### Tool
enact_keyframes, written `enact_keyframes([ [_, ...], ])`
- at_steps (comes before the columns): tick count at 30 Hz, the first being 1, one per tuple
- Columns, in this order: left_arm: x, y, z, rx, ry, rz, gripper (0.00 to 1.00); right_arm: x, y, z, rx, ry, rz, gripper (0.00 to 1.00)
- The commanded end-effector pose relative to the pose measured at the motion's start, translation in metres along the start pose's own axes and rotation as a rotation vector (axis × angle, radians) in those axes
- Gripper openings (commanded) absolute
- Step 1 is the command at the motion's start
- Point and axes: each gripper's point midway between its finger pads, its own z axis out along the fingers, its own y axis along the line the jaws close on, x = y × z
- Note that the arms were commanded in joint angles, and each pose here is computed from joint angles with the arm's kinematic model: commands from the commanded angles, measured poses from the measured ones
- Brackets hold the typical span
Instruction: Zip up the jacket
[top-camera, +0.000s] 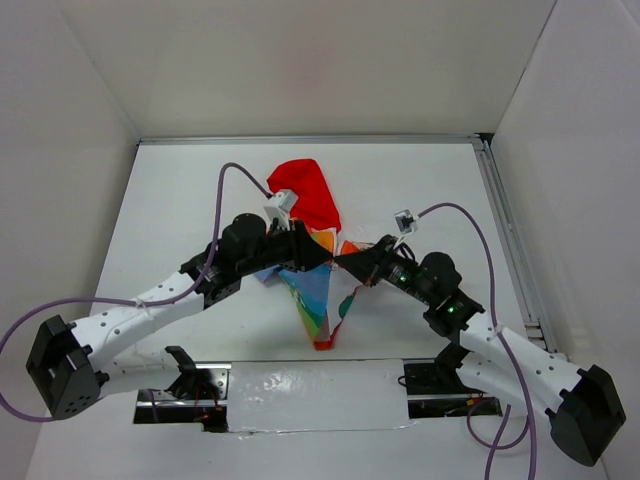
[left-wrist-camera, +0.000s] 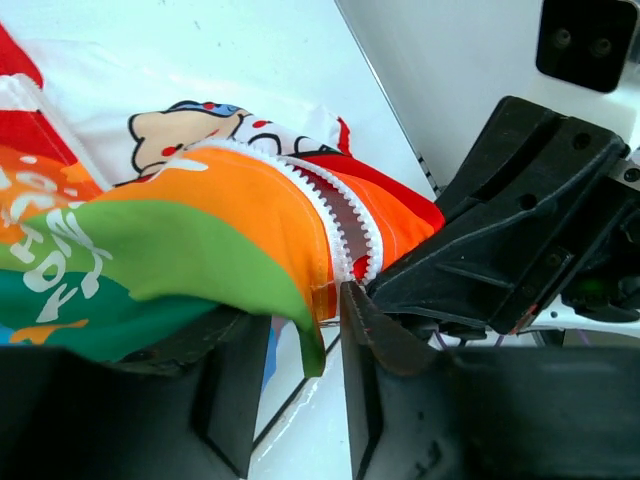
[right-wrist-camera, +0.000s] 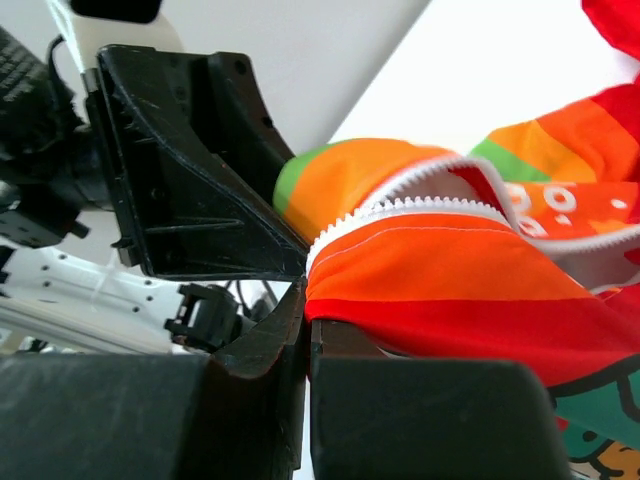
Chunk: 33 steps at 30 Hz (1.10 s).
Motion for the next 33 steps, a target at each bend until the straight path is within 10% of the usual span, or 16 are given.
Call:
enact_keyframes([
  [1, -0.012, -0.047, -0.014, 0.178, -0.032, 0.041, 0.47, -0.024, 0.026, -0.005, -0.103, -0.110, -0.030, 0.00],
  [33, 0.006, -0.049, -0.027, 0.289, 0.054, -0.004, 0.62, -0.032, 0.047, -0.020, -0.251, -0.223, 0.056, 0.00],
])
